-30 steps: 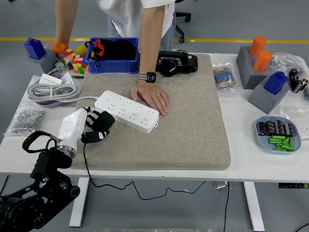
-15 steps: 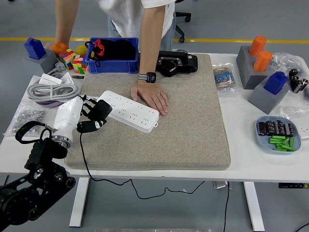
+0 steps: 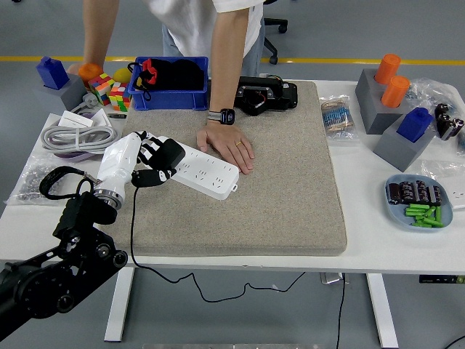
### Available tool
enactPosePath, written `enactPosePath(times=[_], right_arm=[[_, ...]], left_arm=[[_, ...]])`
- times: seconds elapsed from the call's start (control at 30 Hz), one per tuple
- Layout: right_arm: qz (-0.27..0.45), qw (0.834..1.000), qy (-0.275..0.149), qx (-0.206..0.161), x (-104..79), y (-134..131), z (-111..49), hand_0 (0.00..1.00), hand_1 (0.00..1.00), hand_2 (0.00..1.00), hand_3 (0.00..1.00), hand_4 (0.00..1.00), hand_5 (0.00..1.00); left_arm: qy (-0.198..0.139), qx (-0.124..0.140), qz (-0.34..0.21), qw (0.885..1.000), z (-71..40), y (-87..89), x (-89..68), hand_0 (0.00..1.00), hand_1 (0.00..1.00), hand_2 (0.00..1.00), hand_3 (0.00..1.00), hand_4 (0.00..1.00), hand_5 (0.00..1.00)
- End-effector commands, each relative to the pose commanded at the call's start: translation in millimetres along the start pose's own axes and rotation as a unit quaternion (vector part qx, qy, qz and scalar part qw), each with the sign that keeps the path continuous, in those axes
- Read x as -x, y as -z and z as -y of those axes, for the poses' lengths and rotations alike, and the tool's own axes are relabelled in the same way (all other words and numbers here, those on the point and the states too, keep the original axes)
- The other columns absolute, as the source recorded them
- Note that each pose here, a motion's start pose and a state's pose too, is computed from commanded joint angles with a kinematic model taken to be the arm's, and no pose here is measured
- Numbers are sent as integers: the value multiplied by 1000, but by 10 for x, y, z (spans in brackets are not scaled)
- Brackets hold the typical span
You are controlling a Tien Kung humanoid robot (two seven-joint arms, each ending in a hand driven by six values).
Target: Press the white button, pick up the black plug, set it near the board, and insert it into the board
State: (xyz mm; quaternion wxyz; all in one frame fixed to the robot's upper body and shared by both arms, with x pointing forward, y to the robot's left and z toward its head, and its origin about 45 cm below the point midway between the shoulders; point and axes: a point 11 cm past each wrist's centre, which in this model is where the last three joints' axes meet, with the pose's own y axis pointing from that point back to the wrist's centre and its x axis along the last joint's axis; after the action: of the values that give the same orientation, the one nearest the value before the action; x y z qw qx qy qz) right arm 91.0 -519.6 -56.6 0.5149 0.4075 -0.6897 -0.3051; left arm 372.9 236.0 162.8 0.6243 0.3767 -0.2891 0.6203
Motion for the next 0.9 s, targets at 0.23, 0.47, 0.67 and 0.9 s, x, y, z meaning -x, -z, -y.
enactPosePath(times=[0.23,0.47,0.67,0.9], right_arm=[[-2,1000,0,2,-4,-15,0,604,581,572,581,643,373],[0,1000,0,-1,1,11,0,605,579,572,582,643,370],[-1,1000,-1,1,-5,-7,0,604,579,571,582,641,366],[-2,1000,0,0,-4,0,0,604,578,570,582,640,363]], left_arm=[[-1,-9,2,1000,56,13,32,378,383,378,556,707,2],[0,-19,7,1000,103,39,82,376,384,378,557,709,2],[0,-27,11,1000,123,74,101,375,384,378,557,711,2],[-2,-33,12,999,132,102,109,375,384,380,557,711,2]])
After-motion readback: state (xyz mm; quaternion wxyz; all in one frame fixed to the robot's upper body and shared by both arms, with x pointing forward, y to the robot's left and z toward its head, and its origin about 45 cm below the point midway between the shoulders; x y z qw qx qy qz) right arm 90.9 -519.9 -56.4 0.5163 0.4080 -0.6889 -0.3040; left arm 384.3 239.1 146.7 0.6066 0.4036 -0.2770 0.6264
